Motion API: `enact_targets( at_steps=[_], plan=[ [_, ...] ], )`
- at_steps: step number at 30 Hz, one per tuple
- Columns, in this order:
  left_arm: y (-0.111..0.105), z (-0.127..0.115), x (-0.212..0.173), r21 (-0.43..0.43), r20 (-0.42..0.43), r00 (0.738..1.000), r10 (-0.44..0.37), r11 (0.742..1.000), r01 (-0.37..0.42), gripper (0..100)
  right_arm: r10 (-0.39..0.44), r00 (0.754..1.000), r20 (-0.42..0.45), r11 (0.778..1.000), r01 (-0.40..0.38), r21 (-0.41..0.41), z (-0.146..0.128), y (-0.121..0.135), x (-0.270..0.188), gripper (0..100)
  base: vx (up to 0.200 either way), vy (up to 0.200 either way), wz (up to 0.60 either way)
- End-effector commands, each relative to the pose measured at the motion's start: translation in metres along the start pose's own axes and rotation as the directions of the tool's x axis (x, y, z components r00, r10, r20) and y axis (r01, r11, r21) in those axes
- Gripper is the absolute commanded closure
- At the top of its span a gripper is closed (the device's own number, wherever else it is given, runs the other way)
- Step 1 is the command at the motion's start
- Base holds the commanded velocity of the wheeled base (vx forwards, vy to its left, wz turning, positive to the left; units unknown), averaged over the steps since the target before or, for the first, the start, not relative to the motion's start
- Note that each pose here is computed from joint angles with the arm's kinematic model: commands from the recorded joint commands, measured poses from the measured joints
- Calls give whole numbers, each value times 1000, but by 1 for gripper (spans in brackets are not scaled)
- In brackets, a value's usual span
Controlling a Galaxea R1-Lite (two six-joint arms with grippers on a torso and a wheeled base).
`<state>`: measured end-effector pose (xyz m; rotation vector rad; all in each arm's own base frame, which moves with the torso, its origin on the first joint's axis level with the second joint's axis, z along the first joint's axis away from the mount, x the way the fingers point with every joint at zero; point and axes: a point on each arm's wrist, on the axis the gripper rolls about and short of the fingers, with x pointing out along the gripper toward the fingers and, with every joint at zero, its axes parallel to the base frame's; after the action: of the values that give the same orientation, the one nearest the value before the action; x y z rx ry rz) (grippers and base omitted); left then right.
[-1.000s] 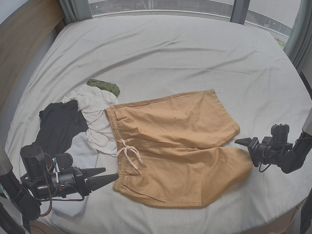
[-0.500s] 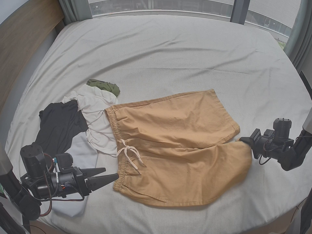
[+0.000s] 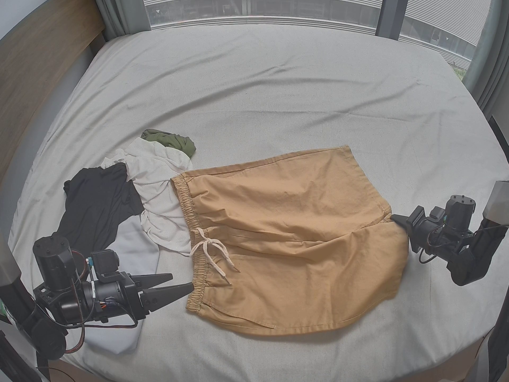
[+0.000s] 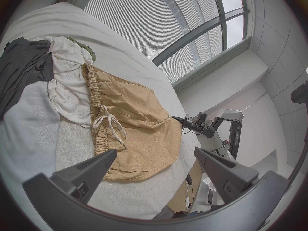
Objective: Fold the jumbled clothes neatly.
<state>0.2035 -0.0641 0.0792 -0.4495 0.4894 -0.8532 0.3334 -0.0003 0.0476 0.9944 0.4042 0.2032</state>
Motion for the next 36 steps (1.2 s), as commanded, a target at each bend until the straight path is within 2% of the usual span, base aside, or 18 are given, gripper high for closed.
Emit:
enact_targets(
  at_steps=[1,10,11,17,20,22,24,28,29,31,36],
  plan=[
    [0,0,0,1,1,1000,0,1000,0,0,1,1000,9,1000,-1,-6,-10,-21,9,100,0,0,0],
    [0,1,0,2,3,1000,-1,1000,1,0,23,999,24,999,-23,-23,-13,-23,8,100,0,0,0],
    [0,1,0,2,3,1000,-1,1000,1,0,24,999,27,999,-23,-24,-12,-23,8,0,0,0,0],
    [-1,2,0,14,20,1000,-4,1000,4,0,39,998,53,998,-37,-44,-5,-18,6,0,0,0,0],
    [-1,3,0,19,25,1000,-7,1000,6,0,53,995,84,996,-46,-78,4,-13,-1,0,0,0,0],
    [-1,3,0,20,27,1000,-6,1000,5,0,60,990,128,989,-42,-139,19,-3,-15,0,0,0,0],
    [-1,3,-1,20,27,1000,-6,1000,5,0,41,991,127,986,-20,-165,20,-3,-22,0,0,0,0],
    [-2,3,-2,24,31,999,-8,1000,7,0,-40,997,71,970,56,-237,10,-1,-41,0,0,0,0],
    [-3,3,-3,29,37,999,-9,1000,8,0,-70,997,32,960,76,-271,1,0,-54,0,0,0,0],
    [-5,2,-4,35,44,999,-10,999,9,0,-83,996,-19,945,73,-319,-11,3,-73,0,0,0,0],
    [-8,-2,-10,45,57,998,-12,999,9,0,-107,991,-82,915,66,-399,-33,6,-105,0,0,0,0]
  ],
)
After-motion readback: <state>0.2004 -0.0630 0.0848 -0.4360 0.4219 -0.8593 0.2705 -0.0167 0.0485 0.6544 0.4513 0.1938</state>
